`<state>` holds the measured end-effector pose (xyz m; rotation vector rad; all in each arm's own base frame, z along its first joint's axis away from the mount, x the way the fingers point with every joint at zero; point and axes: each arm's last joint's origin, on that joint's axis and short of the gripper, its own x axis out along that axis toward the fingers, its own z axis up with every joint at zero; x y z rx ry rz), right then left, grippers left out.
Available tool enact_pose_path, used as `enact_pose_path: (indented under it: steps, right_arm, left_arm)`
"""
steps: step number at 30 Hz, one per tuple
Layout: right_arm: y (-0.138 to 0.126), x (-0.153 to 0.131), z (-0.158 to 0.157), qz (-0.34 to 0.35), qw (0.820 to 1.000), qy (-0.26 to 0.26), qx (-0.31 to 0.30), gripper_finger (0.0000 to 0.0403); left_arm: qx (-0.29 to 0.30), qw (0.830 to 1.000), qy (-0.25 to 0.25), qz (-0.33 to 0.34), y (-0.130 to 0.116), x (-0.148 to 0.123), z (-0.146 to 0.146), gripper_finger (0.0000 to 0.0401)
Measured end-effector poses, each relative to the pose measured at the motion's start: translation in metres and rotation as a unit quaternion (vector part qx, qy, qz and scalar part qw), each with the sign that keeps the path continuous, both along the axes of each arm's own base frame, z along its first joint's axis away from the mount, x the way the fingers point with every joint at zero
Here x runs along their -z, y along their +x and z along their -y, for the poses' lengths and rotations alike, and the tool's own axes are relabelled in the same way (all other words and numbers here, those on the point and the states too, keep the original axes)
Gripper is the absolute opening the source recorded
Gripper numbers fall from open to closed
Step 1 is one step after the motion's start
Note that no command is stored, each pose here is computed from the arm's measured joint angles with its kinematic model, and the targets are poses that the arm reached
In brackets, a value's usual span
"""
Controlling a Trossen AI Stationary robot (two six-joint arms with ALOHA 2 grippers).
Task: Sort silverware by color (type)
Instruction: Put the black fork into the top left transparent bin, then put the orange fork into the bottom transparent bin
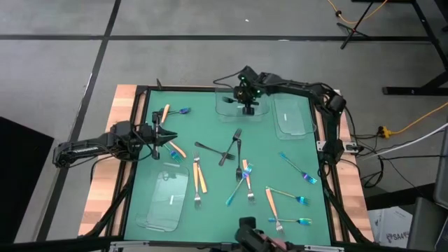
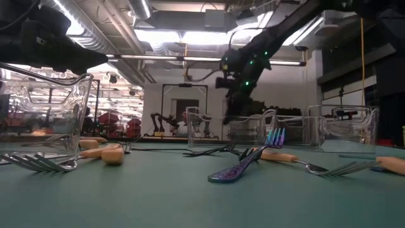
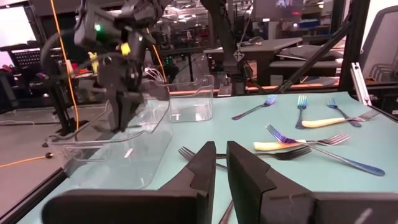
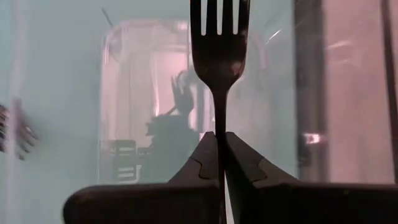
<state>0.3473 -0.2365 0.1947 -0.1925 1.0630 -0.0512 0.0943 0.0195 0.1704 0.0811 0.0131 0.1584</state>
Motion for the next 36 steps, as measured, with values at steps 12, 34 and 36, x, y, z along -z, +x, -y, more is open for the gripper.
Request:
enact_pose_path:
  steps: [12,34,36]
  right_arm:
    - [0.005,0.028,0.003,-0.024,0.999,0.026,-0.002,0.0]
    - [0.009,0.027,0.005,-0.001,1.0,0.018,-0.005,0.0057]
    - [0.009,0.027,0.005,-0.001,1.0,0.018,-0.005,0.0064]
  left_arm:
    - [-0.001,1.0,0.0,0.0,0.0,0.0,0.0,0.0033]
    - [-0.001,1.0,0.0,0.0,0.0,0.0,0.0,0.0033]
    - [-0.001,1.0,0.0,0.0,0.0,0.0,0.0,0.0033]
